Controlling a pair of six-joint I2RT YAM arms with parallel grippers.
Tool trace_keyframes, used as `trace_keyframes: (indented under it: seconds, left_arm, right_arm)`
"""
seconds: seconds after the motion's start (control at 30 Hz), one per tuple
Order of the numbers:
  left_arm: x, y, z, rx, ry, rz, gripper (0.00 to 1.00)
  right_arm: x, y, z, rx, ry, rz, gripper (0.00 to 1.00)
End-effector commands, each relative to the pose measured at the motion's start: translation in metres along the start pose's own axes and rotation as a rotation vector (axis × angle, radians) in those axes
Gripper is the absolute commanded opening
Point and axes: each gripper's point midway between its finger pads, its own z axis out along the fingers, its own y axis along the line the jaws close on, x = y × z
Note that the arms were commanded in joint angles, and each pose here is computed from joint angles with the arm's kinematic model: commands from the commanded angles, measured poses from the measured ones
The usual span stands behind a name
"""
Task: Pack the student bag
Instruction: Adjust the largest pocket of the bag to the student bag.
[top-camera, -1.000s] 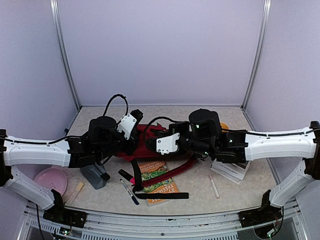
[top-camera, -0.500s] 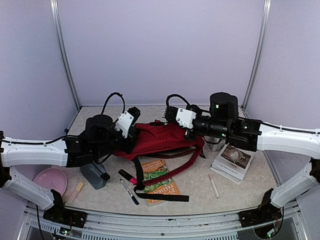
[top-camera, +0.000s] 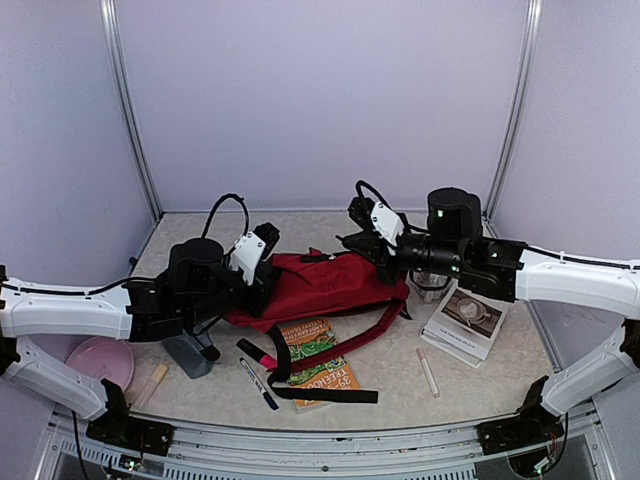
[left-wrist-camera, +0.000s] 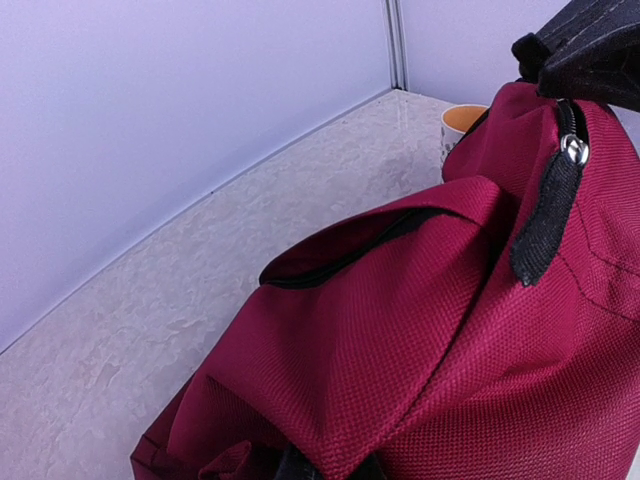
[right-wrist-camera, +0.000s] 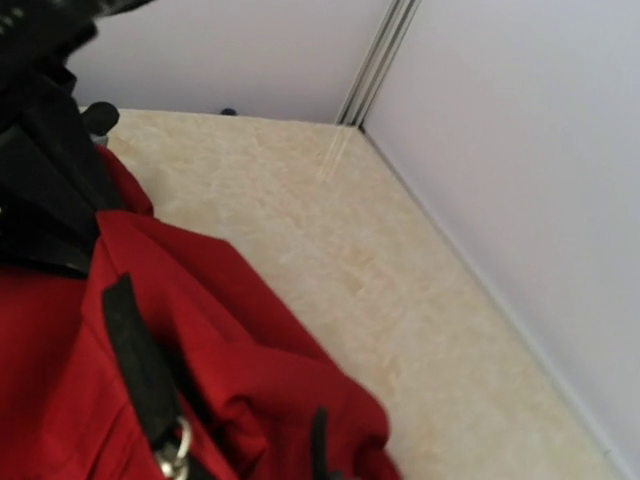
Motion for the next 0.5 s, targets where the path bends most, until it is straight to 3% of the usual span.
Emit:
trace_keyframes:
  seconds: [0.0, 0.23, 0.47]
  left_arm:
    - [-0.034, -0.004, -0.007, -0.026, -0.111, 0.009, 0.00]
    - [-0.027, -0.016, -0.004, -0.062, -0.088, 0.175, 0.00]
    - [-0.021, -0.029, -0.001, -0.051, -0.078, 0.243, 0.00]
  right_arm:
    - [0.016, 0.001, -0.001, -0.005, 0.059, 0.115, 0.01]
    - [0.055, 0.029, -0.004, -0.123, 0.236, 0.192, 0.14]
    - [0.064, 0.040, -0.007, -0.178, 0.298, 0.245, 0.19]
